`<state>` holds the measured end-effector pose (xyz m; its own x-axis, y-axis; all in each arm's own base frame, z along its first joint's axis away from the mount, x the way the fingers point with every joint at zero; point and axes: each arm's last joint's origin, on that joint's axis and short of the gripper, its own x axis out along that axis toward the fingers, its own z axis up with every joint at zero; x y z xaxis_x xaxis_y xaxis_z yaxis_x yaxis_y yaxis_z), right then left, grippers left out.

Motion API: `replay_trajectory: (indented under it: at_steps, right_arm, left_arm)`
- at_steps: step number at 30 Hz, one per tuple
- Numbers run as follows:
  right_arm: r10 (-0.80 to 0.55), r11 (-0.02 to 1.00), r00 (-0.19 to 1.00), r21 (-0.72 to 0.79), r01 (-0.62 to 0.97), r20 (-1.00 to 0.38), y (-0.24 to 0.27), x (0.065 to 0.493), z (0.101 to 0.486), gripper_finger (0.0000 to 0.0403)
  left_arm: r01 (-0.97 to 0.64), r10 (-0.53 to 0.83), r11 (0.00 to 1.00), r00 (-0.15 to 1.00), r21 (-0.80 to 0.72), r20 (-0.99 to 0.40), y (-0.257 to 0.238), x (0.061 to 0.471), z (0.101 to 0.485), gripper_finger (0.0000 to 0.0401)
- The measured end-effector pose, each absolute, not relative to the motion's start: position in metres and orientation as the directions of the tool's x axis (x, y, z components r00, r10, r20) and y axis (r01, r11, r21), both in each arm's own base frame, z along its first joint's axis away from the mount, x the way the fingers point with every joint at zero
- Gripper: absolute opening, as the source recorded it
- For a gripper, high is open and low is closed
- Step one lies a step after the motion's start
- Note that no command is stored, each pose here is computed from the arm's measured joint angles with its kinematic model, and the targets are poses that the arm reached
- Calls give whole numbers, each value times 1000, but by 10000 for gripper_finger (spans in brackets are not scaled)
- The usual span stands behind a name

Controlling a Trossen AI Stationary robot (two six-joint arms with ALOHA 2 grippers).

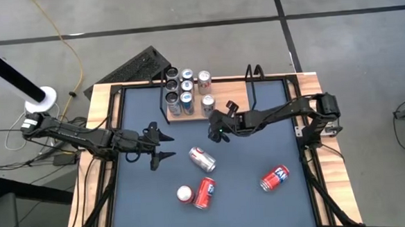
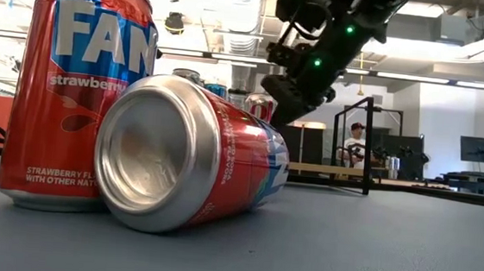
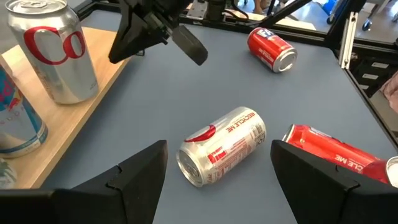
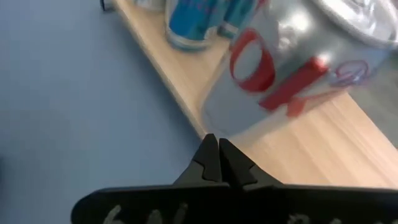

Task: Place canned beverage on shelf
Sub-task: Put the right silver soda can aligned with the other silver soda can on the shelf

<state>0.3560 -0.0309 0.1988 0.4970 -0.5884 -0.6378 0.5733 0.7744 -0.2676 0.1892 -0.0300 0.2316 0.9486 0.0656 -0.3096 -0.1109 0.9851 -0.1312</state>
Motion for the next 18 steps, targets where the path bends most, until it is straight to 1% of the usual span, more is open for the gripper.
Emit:
replay_trajectory:
  at_steps: [5, 11, 18]
  right_arm:
    - [-581, 778, 506, -253, 575, -637, -36, 358, 197, 0]
    - [-506, 832, 585, -181, 524, -634, -42, 364, 201, 0]
    - [-536, 819, 572, -220, 529, -621, -52, 363, 202, 0]
  left_arm:
    - [-120, 75, 985, 945, -124, -318, -30, 189, 231, 275]
    - [-129, 86, 985, 943, -114, -320, -29, 189, 230, 275]
    - [-135, 93, 985, 940, -108, -329, -29, 188, 230, 275]
